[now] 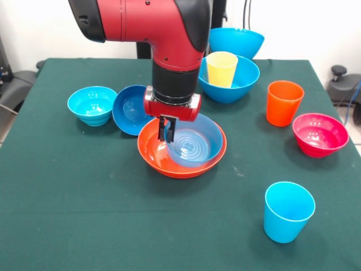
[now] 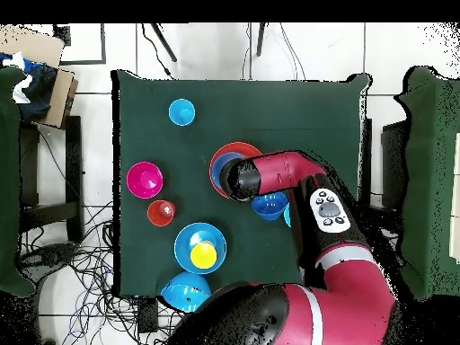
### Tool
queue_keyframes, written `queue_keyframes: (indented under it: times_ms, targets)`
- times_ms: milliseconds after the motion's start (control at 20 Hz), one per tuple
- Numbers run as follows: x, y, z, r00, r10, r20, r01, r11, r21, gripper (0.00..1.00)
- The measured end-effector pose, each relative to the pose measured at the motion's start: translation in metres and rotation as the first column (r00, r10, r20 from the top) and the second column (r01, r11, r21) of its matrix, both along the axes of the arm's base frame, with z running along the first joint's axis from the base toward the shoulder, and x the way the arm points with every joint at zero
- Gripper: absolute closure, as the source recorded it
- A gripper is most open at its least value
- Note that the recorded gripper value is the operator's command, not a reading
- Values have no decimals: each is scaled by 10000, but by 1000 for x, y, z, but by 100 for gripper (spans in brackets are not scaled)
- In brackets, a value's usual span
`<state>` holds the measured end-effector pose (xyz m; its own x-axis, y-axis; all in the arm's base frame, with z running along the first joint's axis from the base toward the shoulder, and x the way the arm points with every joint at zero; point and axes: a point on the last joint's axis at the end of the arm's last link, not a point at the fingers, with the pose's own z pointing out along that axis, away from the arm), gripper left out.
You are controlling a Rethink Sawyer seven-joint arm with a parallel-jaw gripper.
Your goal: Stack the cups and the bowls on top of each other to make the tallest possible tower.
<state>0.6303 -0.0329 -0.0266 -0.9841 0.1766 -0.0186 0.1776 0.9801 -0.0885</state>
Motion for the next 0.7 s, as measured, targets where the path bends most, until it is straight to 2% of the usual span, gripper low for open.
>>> queue_keyframes:
  times_ms: [50, 100, 700]
  targets:
    - [0, 0, 0, 10000, 0, 0, 0, 10000, 0, 100]
    - [0, 0, 0, 10000, 0, 0, 0, 10000, 1, 0]
    - [-10, 7, -17, 9995, 36, -300, -32, 9999, 144, 0]
